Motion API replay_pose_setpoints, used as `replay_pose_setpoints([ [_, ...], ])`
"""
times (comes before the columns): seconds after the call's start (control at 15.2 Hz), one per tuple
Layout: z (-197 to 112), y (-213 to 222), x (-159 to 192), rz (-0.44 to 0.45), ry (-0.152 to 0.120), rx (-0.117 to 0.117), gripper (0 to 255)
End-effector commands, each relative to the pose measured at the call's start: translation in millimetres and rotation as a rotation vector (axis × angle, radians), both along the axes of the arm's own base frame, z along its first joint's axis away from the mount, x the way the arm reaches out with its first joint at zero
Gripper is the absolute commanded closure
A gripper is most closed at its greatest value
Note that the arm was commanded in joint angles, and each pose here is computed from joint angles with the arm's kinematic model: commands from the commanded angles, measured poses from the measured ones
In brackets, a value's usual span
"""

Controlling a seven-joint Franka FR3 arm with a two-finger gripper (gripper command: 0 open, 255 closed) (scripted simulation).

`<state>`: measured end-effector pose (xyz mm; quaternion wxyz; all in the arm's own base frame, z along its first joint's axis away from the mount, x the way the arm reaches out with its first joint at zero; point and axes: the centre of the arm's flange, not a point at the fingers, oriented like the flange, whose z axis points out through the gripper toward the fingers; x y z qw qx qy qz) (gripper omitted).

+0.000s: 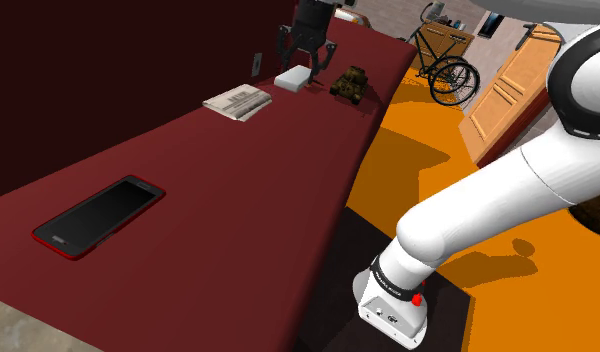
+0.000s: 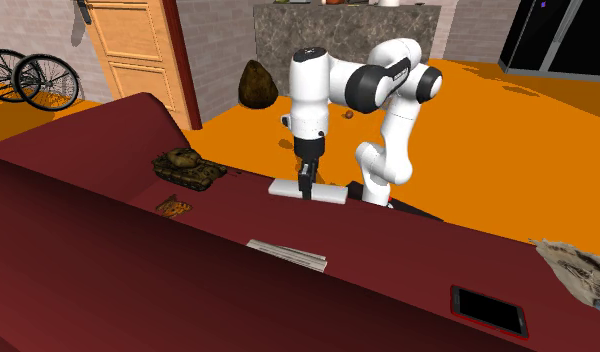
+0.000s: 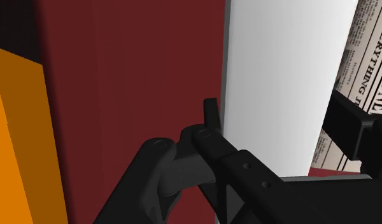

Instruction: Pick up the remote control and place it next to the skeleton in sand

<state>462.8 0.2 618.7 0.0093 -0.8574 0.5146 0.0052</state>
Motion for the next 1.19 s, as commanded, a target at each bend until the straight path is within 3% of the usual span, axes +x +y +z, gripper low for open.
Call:
replay_pose_setpoints([
  [0.0, 10.5, 0.1, 0.0, 0.000, 0.000, 0.000, 255],
  [1.12, 12.7, 169.8, -125.6, 0.000, 0.000, 0.000, 255],
])
